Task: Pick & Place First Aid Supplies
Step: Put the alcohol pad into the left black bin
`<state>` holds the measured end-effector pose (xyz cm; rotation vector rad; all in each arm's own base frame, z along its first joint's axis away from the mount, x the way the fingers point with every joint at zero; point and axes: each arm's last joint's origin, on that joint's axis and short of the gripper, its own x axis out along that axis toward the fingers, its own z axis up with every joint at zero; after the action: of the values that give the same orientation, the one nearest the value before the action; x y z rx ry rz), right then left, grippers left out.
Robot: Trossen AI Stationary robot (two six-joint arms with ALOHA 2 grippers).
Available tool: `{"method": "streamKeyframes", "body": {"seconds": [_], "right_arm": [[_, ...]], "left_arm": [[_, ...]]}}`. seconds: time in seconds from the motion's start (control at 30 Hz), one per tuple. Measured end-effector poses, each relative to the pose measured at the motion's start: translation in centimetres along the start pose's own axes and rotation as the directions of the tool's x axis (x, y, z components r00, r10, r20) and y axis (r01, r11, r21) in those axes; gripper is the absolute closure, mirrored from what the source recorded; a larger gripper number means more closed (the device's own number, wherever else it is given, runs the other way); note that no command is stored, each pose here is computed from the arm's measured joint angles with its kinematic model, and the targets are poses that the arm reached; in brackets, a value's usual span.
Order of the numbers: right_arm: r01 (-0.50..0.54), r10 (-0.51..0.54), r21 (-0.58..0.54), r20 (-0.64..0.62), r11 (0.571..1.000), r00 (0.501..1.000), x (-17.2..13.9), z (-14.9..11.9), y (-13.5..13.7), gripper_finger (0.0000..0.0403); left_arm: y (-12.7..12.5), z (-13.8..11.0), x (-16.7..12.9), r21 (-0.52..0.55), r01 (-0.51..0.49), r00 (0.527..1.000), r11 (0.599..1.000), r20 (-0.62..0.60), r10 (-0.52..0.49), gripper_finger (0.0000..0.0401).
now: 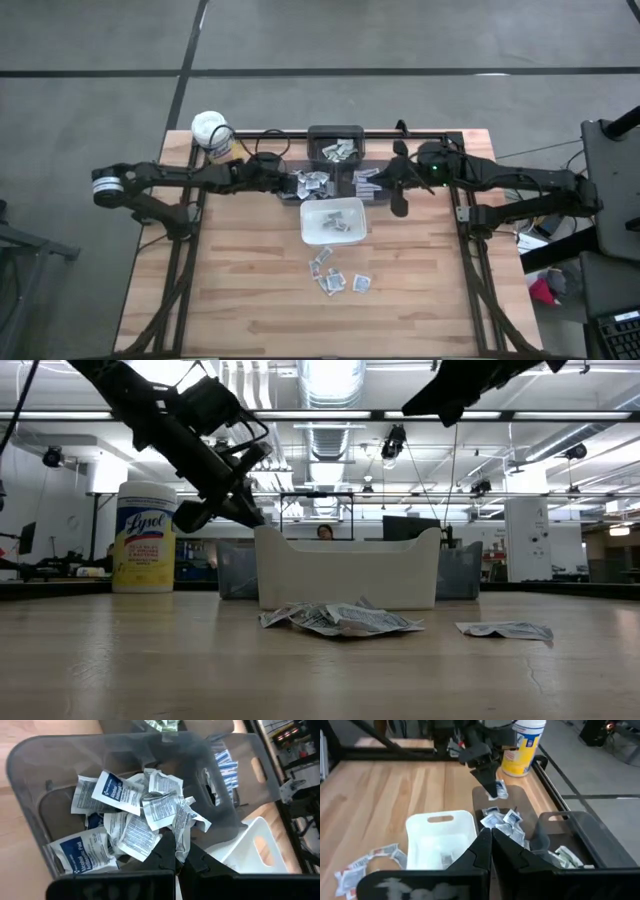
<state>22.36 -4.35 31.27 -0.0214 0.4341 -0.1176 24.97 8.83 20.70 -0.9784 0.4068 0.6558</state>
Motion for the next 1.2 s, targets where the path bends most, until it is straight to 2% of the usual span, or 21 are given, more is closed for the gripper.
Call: {"method": "streamKeyframes", "body": {"seconds": [0.2,0.43,0.63,1.07,1.2], "right_arm": [[0.001,-0.006,0.05,0.091,0.999,0.996,-0.9,-1.0,0.2,0.0394],[-0.002,-0.006,0.093,0.089,0.996,0.996,-1.2,-1.6,0.2,0.0394],[-0.002,-0.006,0.093,0.081,0.996,0.997,-1.1,-1.7,0.2,0.0394],[-0.001,-0.007,0.093,0.077,0.996,0.997,-1.1,-1.7,0.2,0.0394],[-0.001,-0.006,0.091,0.07,0.996,0.998,-1.1,-1.8,0.2,0.0394]], "left_arm": [[-1.1,0.6,2.0,0.041,-0.107,0.989,0.993,-0.1,0.11,0.0401],[-3.1,2.2,3.5,0.127,-0.157,0.973,0.979,-0.148,0.175,0.0401],[-2.8,3.1,4.9,0.15,-0.216,0.948,0.965,-0.203,0.244,0.0401],[-2.6,3.1,5.6,0.191,-0.208,0.943,0.959,-0.221,0.249,0.04],[-2.6,3.1,5.6,0.209,-0.203,0.943,0.957,-0.221,0.249,0.0371]]}}
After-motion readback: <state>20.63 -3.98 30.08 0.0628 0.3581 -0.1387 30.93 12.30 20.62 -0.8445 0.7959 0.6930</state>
